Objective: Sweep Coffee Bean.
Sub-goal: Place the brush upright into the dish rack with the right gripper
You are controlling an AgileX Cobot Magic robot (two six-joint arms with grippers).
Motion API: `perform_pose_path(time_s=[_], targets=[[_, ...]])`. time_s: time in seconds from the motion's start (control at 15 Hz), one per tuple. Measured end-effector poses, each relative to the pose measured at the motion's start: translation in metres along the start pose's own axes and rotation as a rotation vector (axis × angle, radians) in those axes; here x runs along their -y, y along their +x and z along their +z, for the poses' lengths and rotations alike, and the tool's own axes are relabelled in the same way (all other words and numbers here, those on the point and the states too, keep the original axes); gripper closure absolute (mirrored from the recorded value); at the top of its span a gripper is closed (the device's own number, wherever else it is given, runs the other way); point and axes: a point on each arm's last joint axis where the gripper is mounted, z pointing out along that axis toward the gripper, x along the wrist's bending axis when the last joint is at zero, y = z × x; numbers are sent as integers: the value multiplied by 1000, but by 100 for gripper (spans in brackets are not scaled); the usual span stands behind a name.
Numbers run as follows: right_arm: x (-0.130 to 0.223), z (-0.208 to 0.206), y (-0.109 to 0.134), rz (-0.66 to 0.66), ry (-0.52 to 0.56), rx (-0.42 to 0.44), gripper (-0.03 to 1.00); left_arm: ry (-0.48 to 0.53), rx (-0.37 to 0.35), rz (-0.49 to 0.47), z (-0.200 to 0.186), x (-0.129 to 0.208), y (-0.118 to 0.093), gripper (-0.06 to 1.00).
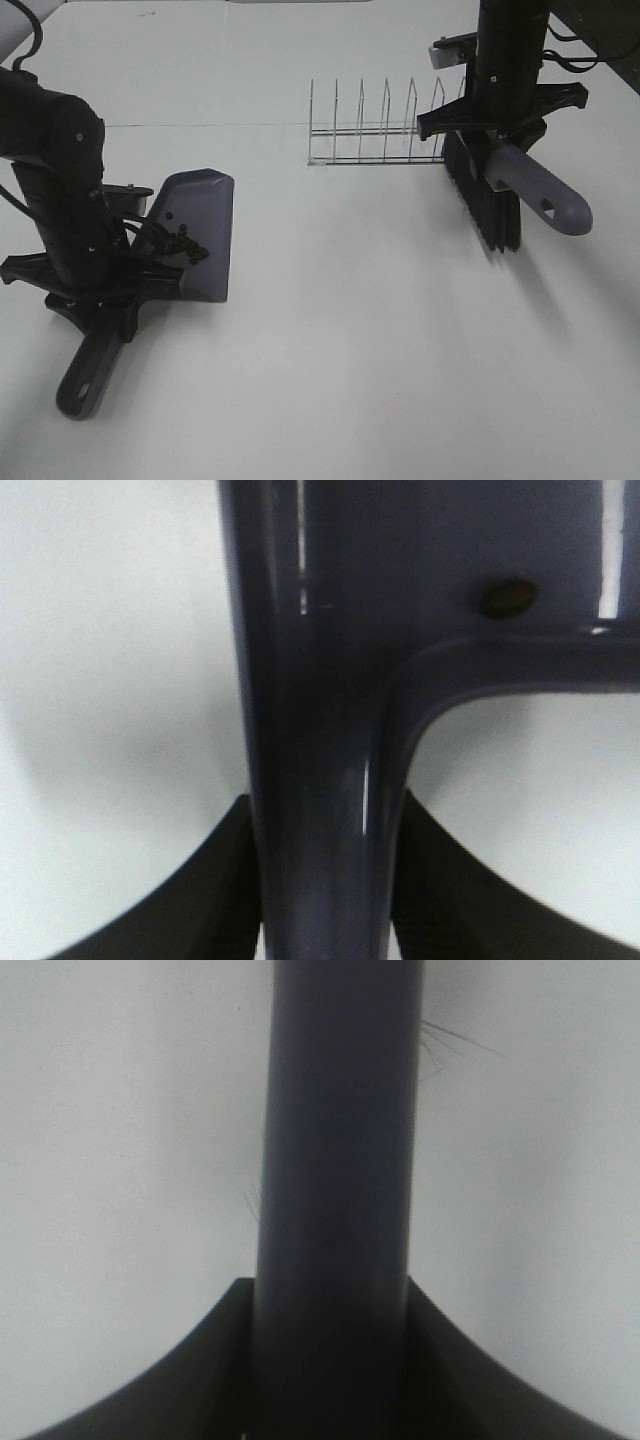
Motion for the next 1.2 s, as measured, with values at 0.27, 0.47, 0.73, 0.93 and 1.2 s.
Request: perform_pose_path(time_s=[0.27, 0.47, 0.73, 0.93, 1.2], targets=[[-20, 4, -10, 49, -30, -27, 65, -6, 1, 3, 0, 0, 0, 59], [-36, 6, -5, 46, -84, -61, 65, -7, 1, 3, 0, -1, 0, 59], [-38, 7, -5, 42, -84, -59, 65, -7, 1, 4, 0, -1, 0, 59], [-39, 8, -7, 34, -89, -35, 65, -7, 1, 4, 0, -1, 0, 59], [-43, 9, -10, 44, -129, -45, 65, -7, 1, 4, 0, -1, 0, 59]])
